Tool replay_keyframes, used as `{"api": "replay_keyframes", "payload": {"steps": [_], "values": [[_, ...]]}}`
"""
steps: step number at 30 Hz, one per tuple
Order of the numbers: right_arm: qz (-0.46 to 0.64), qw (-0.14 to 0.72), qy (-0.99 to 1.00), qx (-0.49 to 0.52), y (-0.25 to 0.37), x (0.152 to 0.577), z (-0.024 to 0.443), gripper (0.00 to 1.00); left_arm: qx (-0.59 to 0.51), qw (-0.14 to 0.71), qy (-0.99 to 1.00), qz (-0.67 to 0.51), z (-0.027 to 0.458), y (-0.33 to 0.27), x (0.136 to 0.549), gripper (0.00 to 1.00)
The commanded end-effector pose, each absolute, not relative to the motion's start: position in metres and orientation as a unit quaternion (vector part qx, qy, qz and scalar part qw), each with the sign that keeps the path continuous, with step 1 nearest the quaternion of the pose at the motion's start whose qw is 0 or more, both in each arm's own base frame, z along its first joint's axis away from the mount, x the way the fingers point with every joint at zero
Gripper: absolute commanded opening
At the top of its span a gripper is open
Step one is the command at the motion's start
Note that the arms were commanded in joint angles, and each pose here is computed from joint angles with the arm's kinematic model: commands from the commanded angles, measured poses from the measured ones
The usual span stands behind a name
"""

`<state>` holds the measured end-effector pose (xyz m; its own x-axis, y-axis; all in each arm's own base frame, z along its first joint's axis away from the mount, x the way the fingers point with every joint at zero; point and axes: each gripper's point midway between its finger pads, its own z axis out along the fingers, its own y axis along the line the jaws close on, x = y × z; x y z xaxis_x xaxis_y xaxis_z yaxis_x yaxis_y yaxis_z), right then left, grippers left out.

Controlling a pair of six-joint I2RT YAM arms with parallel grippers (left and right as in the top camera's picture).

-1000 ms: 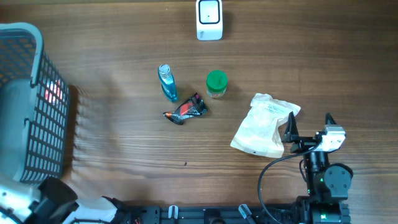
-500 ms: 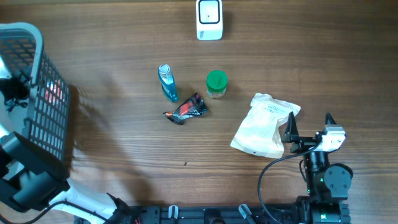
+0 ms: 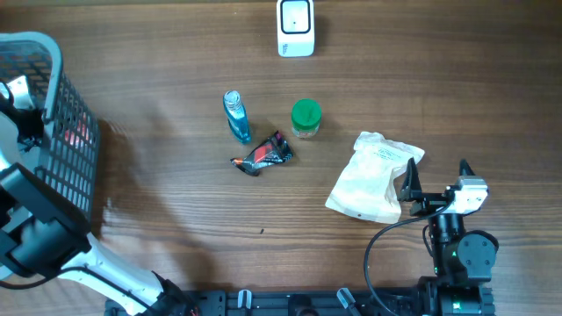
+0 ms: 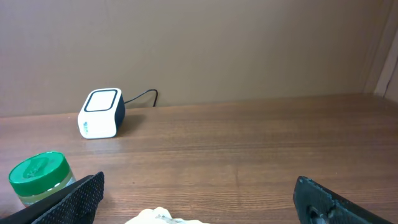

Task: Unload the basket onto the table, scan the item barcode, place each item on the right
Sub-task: 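Reach the left gripper into the basket and grasp the Kleenex tissue pack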

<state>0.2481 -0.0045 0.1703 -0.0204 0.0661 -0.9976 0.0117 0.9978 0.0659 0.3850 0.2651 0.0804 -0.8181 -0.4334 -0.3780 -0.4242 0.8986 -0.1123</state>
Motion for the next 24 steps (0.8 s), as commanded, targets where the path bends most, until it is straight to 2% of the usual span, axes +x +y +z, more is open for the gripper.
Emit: {"api": "replay_keyframes", "payload": {"steps": [1,5,8,12,17,22,24], "values": [[0.019,0.702,0.711,0.02,-0.002,0.248,0.172,1.0,-0.212,0.186,0.959,-0.035,0.056,0.257,0.389,1.0],[0.019,0.702,0.711,0.02,-0.002,0.248,0.172,1.0,-0.208,0.151,0.965,-0.05,0.022,0.253,0.384,1.0],[0.019,0.702,0.711,0.02,-0.002,0.248,0.172,1.0,-0.213,0.145,0.965,-0.04,0.017,0.257,0.383,1.0],[0.019,0.702,0.711,0.02,-0.002,0.248,0.172,1.0,-0.319,0.107,0.939,0.068,0.015,0.295,0.359,1.0],[0.019,0.702,0.711,0.02,-0.002,0.248,0.172,1.0,-0.434,0.073,0.887,0.142,0.02,0.318,0.326,1.0],[0.019,0.702,0.711,0.02,-0.002,0.248,0.172,1.0,-0.442,0.083,0.883,0.133,0.026,0.316,0.329,1.0],[0.019,0.702,0.711,0.02,-0.002,0.248,0.172,1.0,-0.44,0.092,0.886,0.113,0.026,0.312,0.335,0.92]]}}
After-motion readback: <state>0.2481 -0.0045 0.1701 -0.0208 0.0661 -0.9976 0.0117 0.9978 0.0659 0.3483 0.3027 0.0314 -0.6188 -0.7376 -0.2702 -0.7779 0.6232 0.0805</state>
